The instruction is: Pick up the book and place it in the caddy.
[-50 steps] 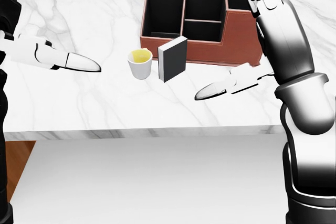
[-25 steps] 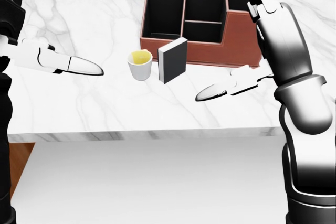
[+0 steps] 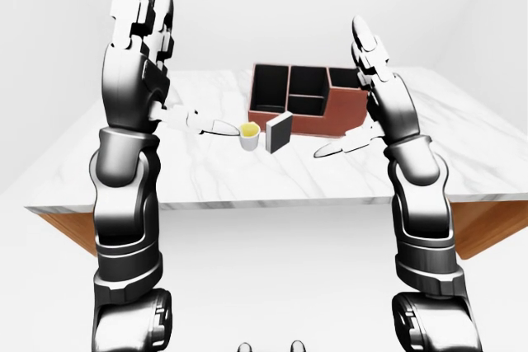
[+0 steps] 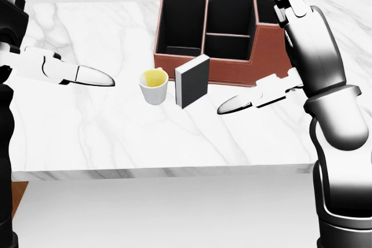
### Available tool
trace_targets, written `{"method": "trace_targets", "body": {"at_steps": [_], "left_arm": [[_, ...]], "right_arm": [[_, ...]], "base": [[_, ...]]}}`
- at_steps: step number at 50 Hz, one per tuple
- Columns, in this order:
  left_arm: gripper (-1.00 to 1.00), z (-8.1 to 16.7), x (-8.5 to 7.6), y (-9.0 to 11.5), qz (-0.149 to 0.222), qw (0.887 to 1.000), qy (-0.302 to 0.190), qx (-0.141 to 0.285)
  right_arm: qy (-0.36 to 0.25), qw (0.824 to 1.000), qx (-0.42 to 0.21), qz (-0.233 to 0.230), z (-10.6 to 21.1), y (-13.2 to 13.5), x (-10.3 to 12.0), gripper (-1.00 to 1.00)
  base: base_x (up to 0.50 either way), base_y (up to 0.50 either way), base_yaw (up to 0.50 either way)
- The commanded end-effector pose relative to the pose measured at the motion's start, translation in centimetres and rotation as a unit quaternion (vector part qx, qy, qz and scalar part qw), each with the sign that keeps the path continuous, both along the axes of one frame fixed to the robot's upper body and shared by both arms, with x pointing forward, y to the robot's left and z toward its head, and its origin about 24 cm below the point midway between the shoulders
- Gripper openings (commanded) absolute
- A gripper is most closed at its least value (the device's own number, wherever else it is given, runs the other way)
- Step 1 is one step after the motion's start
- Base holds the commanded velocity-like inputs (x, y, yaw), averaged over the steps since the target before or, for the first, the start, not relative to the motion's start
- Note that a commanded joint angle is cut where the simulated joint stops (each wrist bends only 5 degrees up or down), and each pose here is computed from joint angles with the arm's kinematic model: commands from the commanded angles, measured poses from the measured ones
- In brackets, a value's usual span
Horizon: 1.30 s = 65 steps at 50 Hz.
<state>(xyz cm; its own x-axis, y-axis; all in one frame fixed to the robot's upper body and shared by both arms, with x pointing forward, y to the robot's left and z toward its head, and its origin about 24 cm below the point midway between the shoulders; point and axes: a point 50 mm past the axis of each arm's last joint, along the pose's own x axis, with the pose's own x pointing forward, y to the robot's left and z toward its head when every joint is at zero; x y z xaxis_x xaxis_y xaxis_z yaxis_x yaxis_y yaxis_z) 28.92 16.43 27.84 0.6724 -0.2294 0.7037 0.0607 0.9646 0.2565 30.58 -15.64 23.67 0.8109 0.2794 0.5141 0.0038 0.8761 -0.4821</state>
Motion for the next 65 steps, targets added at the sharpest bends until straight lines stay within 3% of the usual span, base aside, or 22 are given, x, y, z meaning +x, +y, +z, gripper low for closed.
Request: {"method": "trace_targets", "body": {"at_steps": [1, 65], "left_arm": [[1.00, 0.1, -0.1, 0.1, 0.002, 1.000, -0.002, -0.002], [1.00, -1.0, 0.7, 0.2, 0.007, 1.000, 0.025, -0.010]], "right_arm": [[-0.005, 1.000, -0.002, 0.002, 0.2, 0.1, -0.2, 1.00], [0.020, 1.000, -0.010, 0.001, -1.0, 0.4, 0.2, 1.00]], "base": [[0.23, 0.00, 0.00], [0.21, 0.00, 0.00]]}}
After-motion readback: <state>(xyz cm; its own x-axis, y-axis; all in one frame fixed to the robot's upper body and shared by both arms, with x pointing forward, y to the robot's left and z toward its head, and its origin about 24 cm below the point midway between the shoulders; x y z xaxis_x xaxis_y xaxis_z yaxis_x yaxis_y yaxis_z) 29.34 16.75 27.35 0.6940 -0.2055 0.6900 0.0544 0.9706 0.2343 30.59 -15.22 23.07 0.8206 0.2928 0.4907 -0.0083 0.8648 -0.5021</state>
